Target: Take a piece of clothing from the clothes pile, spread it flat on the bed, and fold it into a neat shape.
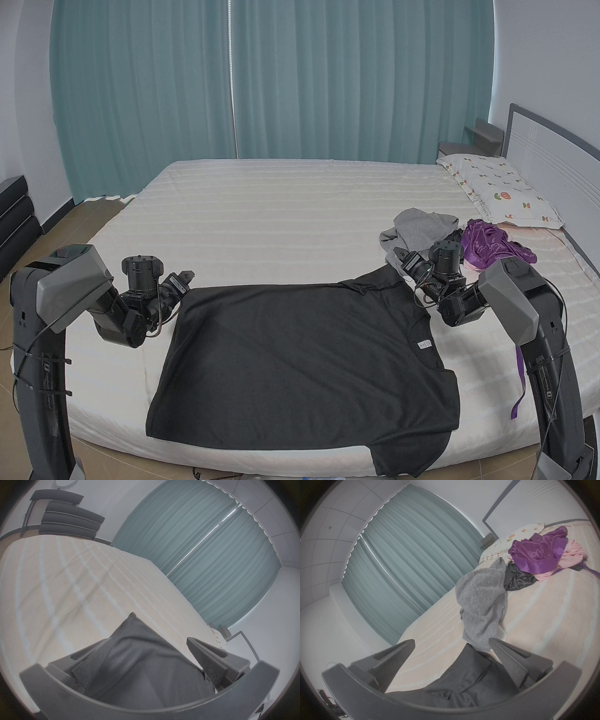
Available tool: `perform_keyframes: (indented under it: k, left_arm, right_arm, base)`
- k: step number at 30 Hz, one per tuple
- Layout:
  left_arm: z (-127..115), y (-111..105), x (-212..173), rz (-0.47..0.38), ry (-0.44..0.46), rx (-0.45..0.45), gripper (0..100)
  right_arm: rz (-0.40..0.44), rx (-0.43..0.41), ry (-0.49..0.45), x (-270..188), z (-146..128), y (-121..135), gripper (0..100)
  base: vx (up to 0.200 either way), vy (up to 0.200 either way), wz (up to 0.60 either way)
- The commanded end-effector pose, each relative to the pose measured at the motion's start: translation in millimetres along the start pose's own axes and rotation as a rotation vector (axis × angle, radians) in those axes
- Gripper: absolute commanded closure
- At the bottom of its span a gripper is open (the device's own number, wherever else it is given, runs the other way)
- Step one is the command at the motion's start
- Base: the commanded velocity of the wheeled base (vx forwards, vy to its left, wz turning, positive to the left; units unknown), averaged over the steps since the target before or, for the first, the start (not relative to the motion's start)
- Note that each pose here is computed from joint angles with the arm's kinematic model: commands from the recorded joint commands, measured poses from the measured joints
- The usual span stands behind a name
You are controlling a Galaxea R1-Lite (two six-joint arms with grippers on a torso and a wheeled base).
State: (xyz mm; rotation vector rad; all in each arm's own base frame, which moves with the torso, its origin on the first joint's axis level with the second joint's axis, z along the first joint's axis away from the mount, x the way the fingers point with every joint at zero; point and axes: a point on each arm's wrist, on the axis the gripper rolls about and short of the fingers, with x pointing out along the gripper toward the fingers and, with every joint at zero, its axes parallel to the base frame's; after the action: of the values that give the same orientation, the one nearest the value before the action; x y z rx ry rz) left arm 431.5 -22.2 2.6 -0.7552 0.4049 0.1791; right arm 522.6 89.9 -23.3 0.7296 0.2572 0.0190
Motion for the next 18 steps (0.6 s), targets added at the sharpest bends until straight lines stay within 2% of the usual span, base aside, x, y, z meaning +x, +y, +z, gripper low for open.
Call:
perform_keyframes:
  k: [1,6,18]
  left_arm:
    - [-9.7,32.6,51.6,0.052,0.036,0.041,0]
    - [-9.5,28.5,75.3,0.062,0.050,0.049,0]
    - [-15.4,24.7,96.1,0.071,0.076,0.058,0]
  right_arm:
    - [-0.022,0.023,0.024,-17.1,7.9,5.3,0]
    - [-0.044,0.028,0.050,-20.1,1.8,-1.7,0]
    - [-0.052,0.027,0.065,-20.1,-4.6,-4.6,0]
  base:
    - [0.000,0.000,0.00]
    - [0.000,0.000,0.00]
    - [0.000,0.000,0.00]
